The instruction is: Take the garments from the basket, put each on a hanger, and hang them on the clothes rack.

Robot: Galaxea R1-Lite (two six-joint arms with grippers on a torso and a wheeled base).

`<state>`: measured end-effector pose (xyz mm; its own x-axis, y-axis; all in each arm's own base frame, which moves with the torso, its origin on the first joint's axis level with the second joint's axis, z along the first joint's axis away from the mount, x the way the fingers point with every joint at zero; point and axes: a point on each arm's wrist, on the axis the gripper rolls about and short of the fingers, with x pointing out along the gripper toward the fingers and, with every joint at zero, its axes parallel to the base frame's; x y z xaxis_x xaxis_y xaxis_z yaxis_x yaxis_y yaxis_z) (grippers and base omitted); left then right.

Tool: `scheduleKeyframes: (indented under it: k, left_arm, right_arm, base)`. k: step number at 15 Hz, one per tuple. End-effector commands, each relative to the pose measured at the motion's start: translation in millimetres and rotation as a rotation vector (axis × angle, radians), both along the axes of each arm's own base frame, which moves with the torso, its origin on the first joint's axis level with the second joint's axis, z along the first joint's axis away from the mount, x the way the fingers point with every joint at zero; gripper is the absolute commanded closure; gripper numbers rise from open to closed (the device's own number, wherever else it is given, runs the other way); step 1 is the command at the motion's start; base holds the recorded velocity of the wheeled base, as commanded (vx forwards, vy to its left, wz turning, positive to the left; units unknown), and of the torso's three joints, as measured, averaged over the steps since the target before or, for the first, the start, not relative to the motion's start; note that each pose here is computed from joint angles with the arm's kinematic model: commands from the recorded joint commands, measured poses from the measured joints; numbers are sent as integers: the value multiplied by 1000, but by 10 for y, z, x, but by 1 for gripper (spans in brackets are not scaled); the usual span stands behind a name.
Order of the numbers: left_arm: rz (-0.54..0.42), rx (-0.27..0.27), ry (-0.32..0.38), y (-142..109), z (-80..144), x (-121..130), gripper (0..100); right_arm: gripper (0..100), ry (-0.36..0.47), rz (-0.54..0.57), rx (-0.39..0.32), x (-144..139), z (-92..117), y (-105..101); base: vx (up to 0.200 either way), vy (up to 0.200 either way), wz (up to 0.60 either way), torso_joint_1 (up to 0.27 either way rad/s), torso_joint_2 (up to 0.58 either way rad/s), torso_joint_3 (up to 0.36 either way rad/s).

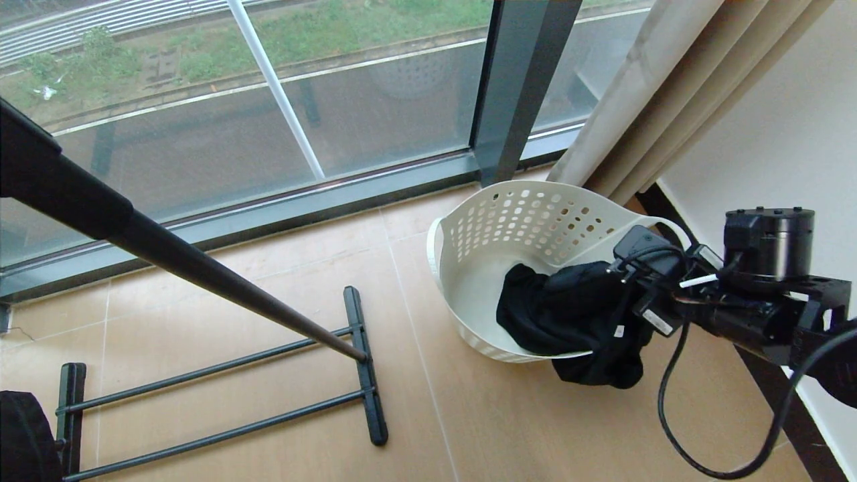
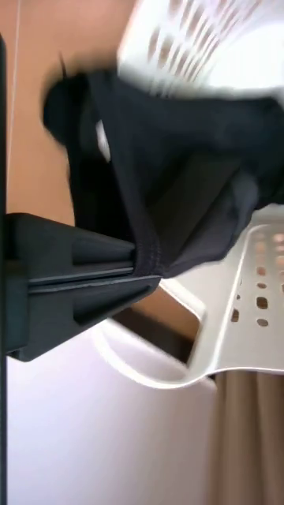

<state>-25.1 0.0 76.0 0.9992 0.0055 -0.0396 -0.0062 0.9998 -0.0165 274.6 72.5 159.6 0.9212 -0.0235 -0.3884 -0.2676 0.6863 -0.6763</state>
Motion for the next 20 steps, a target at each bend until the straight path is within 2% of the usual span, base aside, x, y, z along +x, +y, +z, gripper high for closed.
scheduleKeyframes:
  k: [1,3,5,7,13,20]
  left_arm:
    - [1,0,2,0,0,1,0]
    - [1,0,2,0,0,1,0]
    - [-1,0,0,0,4,0,0]
    - [-4,0,2,1,0,1,0]
    - [-4,0,2,1,0,1,0]
    - [-4,0,2,1,0,1,0]
  right_arm:
    - [100,-38,27,142,-468,101,27]
    - [100,-61,13,225,-638,67,-8]
    - [100,-101,13,251,-706,17,-33]
    - [100,-135,12,260,-686,25,-27]
    - [100,-99,1,244,-618,-73,-3]
    - [100,-99,3,244,-618,-73,-3]
  base:
    - [0,0,0,0,0,0]
    - [0,0,0,0,0,0]
    - [0,0,0,2,0,117]
    - [0,0,0,2,0,171]
    - [0,0,0,3,4,197]
    - [0,0,0,0,3,201]
